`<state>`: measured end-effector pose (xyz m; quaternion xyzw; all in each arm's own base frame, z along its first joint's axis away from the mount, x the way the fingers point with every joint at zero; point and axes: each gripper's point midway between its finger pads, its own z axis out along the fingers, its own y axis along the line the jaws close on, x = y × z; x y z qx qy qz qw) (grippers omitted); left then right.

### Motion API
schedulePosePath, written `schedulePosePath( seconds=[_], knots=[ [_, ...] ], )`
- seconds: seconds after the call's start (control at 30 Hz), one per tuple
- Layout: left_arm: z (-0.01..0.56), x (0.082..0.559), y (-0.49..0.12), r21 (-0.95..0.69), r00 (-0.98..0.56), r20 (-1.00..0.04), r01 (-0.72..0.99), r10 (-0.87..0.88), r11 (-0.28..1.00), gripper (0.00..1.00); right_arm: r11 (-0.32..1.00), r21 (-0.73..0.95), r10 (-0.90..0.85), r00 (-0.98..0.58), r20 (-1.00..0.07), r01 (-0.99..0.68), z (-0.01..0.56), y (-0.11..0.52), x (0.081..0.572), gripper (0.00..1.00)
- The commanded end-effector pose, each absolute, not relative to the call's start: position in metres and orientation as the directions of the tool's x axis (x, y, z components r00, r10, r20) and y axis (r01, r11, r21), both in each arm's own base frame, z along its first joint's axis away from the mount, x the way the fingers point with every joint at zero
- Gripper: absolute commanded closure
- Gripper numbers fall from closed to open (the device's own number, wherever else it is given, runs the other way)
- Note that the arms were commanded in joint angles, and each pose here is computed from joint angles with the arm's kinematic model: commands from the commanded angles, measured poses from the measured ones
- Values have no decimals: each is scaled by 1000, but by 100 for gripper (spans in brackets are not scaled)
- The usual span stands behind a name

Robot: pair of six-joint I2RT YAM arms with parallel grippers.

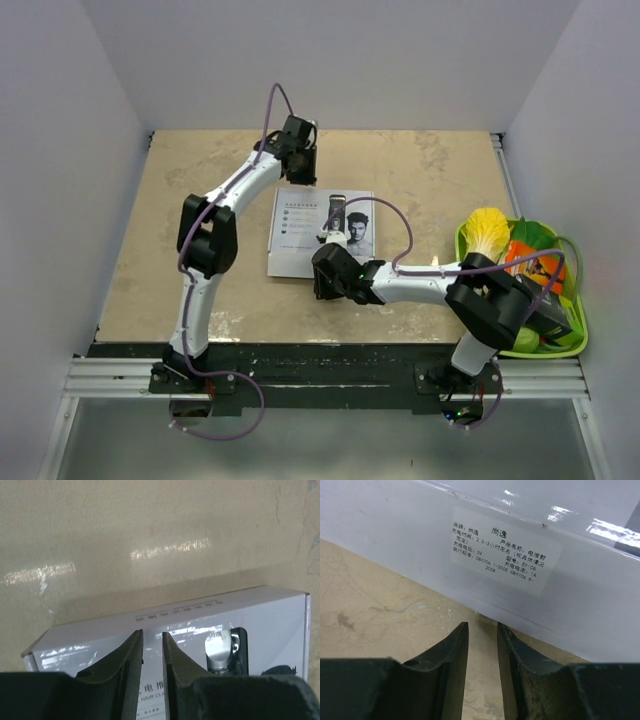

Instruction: Sort the hair-cutting tools

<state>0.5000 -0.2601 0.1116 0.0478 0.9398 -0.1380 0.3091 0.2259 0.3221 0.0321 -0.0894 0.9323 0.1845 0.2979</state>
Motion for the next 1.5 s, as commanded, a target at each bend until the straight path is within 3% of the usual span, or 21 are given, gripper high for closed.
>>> schedulePosePath(
  seconds=[0.0, 0.47, 0.7, 1.1, 1.47],
  knots=[
    [119, 532, -269, -232, -767, -641, 211, 14, 950, 73, 911, 321, 1, -776, -630, -259, 38, 335, 239, 67],
    [43, 526, -285, -256, -822, -567, 245, 60, 935, 72, 930, 270, -31, -785, -619, -249, 8, 344, 256, 65],
    [32, 512, -279, -247, -837, -541, 248, 79, 937, 74, 938, 271, -9, -798, -602, -215, -8, 341, 276, 65],
    [21, 476, -279, -255, -859, -503, 246, 89, 935, 80, 969, 235, 72, -811, -580, -82, -39, 280, 320, 64],
    [26, 463, -273, -252, -866, -495, 226, 75, 941, 83, 959, 256, 56, -802, -595, -123, -11, 274, 324, 62]
  ],
)
